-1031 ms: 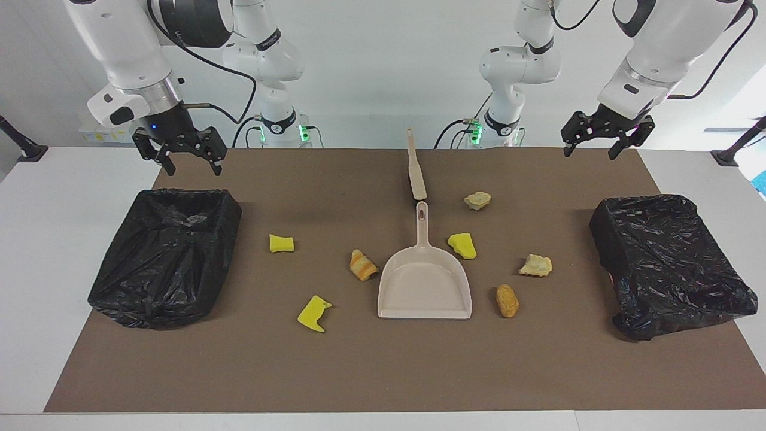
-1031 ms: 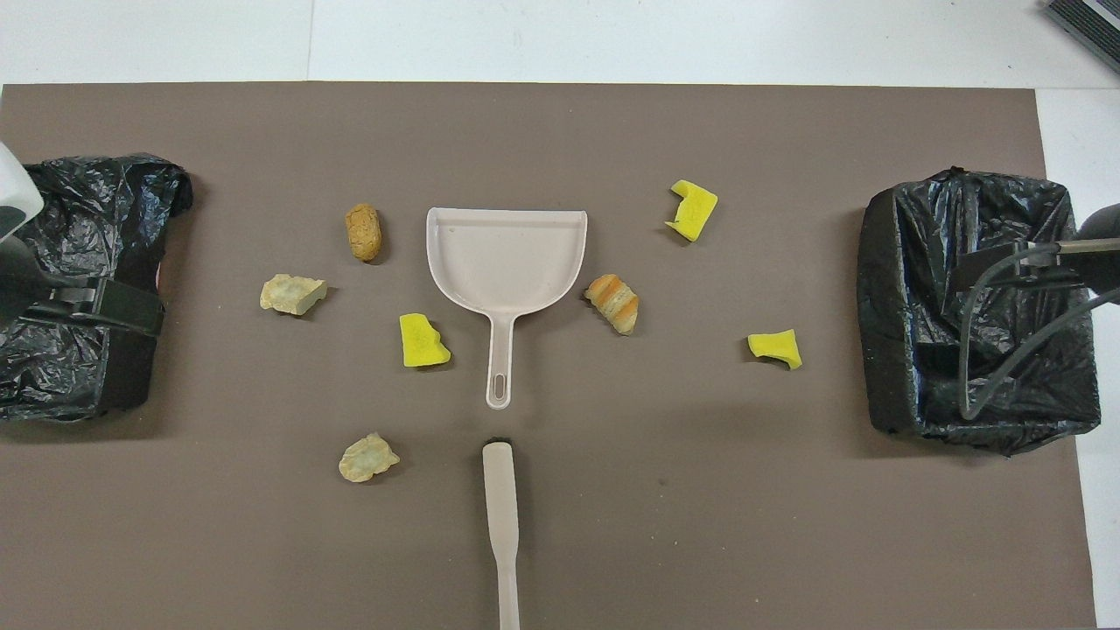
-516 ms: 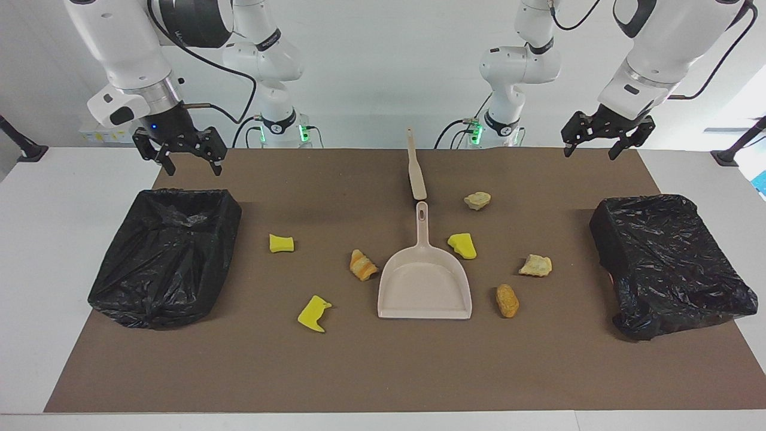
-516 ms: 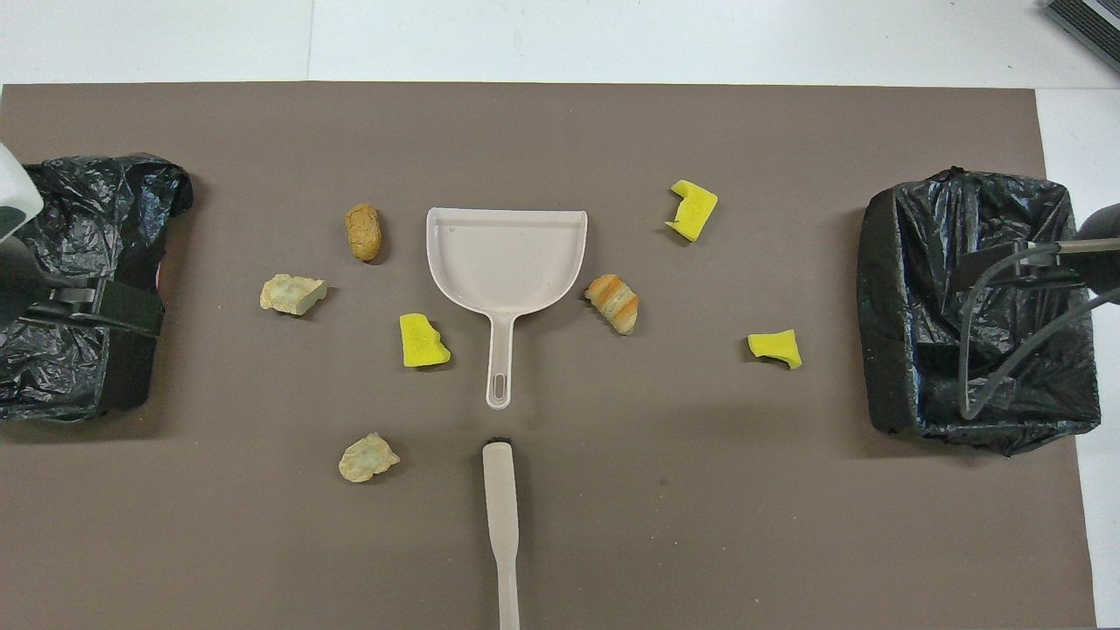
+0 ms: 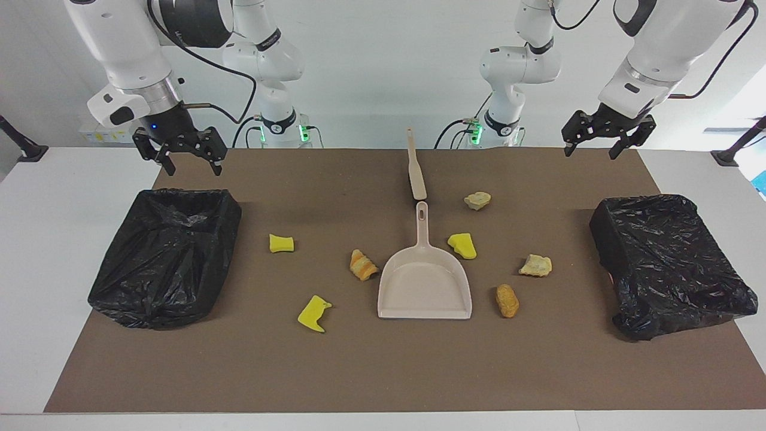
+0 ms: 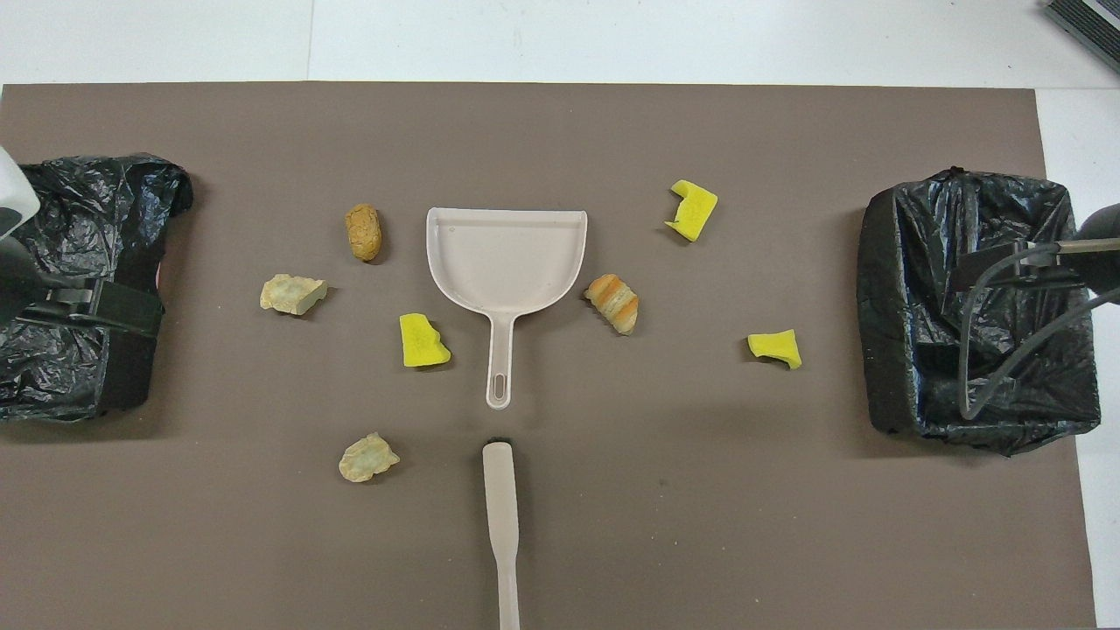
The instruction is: Sweep and dump trash in bin
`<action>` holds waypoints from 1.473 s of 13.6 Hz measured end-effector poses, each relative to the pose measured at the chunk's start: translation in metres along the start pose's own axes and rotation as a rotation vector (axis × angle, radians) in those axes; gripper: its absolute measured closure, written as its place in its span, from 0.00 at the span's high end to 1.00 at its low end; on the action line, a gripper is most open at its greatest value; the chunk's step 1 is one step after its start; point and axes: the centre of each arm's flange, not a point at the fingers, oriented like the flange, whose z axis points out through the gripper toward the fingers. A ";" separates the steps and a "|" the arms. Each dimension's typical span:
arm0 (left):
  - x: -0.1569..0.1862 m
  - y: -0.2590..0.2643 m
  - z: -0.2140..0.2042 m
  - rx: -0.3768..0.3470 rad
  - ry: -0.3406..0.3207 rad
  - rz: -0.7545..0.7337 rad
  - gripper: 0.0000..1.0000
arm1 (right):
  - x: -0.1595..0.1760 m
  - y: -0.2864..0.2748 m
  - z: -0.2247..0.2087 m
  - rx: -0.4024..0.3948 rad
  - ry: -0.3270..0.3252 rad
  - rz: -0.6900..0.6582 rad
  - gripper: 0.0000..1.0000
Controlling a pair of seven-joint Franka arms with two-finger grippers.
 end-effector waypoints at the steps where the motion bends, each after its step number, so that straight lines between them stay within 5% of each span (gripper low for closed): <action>1: -0.001 0.000 -0.001 0.000 0.002 0.000 1.00 | 0.000 0.000 0.000 0.000 0.000 0.000 1.00; 8: -0.002 0.007 0.001 0.000 -0.002 0.012 1.00 | -0.001 0.001 0.002 -0.012 -0.006 -0.001 1.00; 14: -0.015 0.034 0.030 -0.007 -0.067 0.038 1.00 | -0.015 -0.001 0.056 -0.016 -0.112 -0.007 1.00; 20: -0.056 0.076 0.088 -0.015 -0.114 0.064 1.00 | -0.010 -0.062 0.095 0.009 -0.084 -0.086 1.00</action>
